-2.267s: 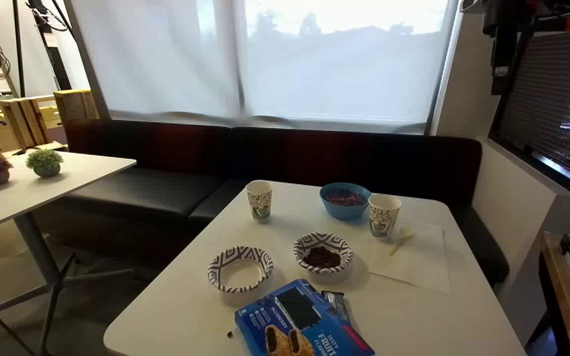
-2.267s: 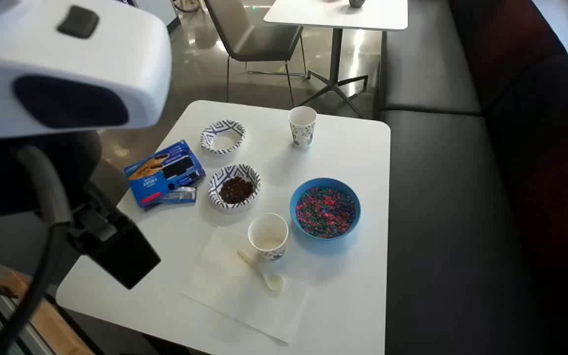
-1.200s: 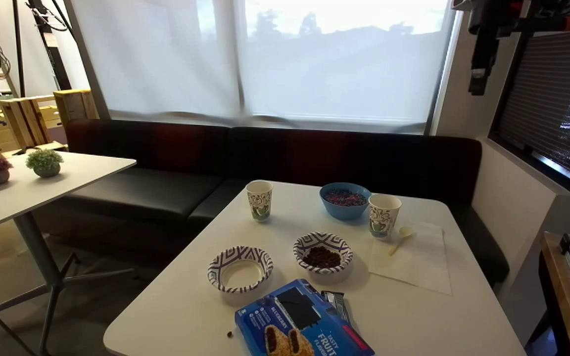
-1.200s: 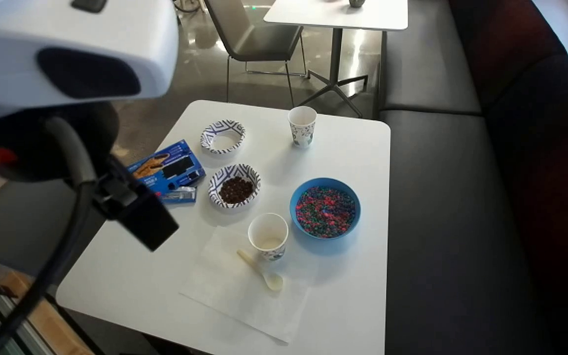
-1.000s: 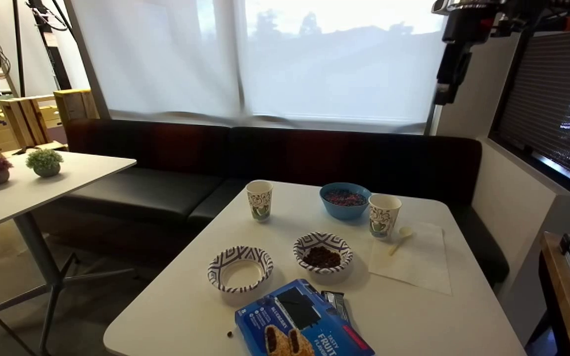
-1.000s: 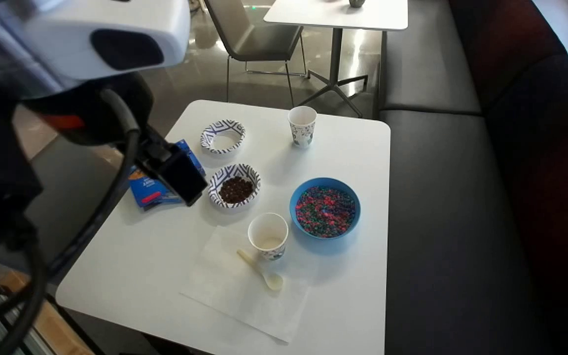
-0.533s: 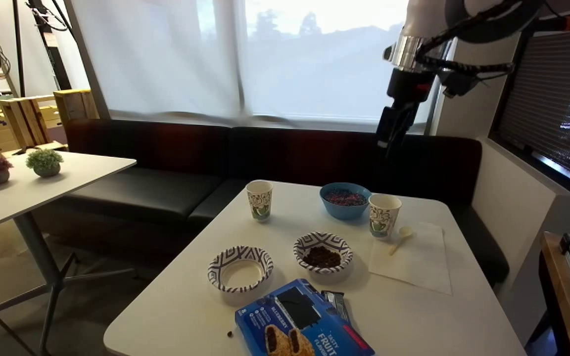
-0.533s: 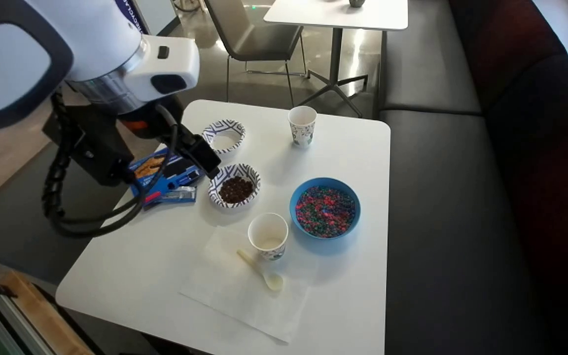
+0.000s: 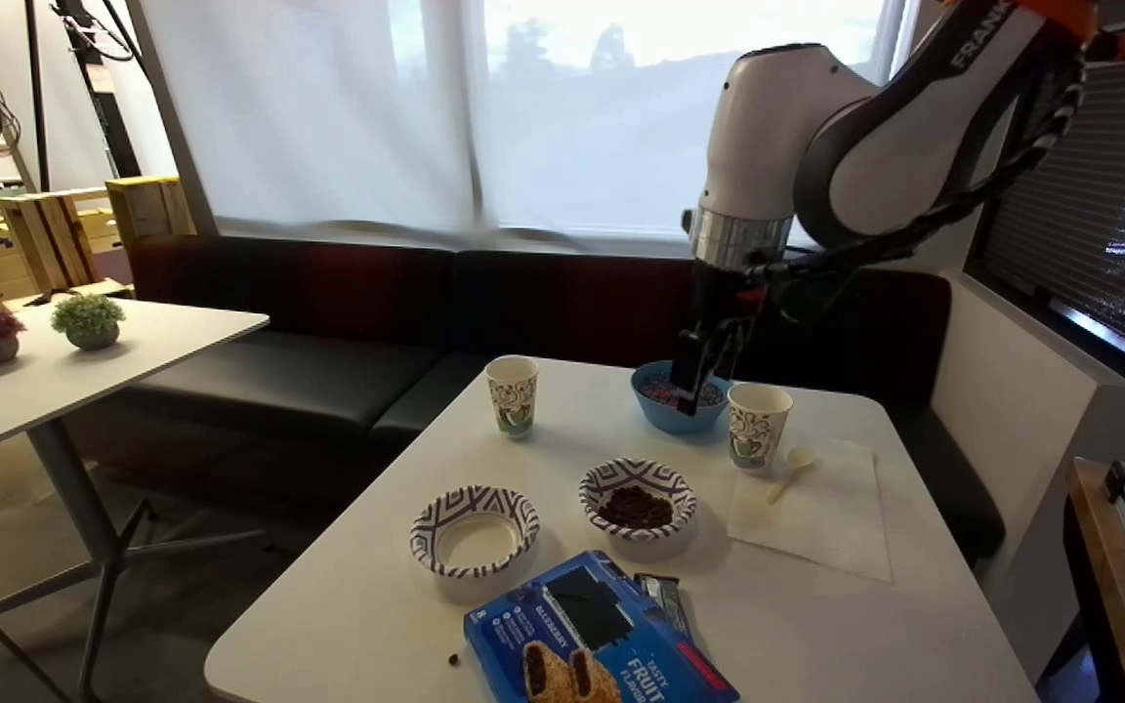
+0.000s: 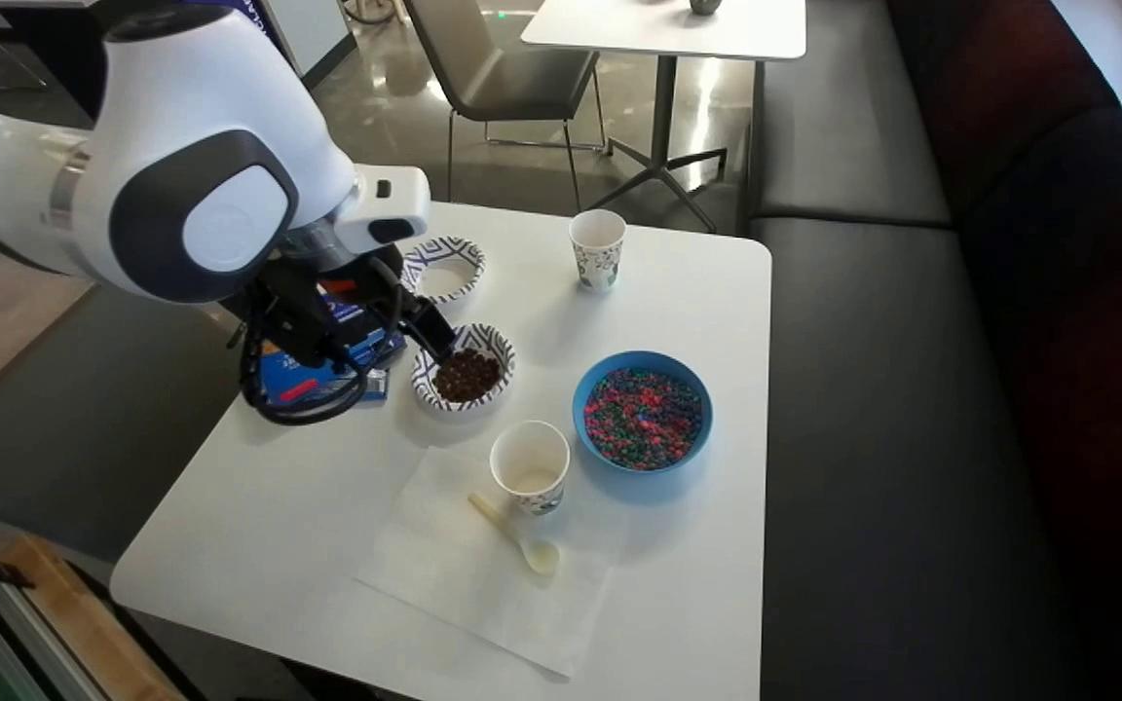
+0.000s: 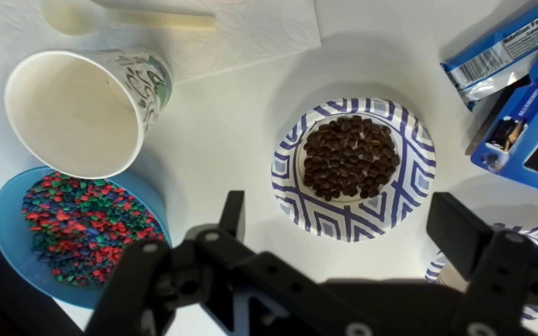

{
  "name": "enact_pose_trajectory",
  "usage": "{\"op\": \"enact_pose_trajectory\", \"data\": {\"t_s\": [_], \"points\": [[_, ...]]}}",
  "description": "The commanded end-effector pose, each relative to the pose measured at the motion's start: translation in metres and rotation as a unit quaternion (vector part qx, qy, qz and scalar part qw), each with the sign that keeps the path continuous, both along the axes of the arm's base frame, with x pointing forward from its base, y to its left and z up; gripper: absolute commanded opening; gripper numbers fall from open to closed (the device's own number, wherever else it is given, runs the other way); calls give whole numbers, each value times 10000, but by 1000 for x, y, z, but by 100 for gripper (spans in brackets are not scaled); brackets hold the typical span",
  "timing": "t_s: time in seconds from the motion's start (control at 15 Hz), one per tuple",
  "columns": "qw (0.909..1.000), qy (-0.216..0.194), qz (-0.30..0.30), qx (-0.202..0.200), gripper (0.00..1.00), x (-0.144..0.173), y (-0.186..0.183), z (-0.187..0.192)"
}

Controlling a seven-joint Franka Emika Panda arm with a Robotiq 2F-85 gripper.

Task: Pour the white plate's contents into the cup to the right

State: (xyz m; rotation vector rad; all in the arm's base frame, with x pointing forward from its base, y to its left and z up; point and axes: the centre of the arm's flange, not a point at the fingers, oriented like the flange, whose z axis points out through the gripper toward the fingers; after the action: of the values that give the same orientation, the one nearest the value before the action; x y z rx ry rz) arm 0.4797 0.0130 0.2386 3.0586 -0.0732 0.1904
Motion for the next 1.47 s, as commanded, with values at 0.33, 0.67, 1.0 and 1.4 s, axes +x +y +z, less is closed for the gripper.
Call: {"op": "enact_pose_trajectory", "data": {"t_s": [0.33, 0.67, 1.0, 1.4], "points": [[9993, 133, -336, -105, 100, 62, 80, -70], [9924, 41, -1224, -98, 100, 82, 93, -108], [9938, 109, -1098, -140, 100, 76, 86, -102], [9936, 183, -1076, -282, 100, 80, 88, -107]]}}
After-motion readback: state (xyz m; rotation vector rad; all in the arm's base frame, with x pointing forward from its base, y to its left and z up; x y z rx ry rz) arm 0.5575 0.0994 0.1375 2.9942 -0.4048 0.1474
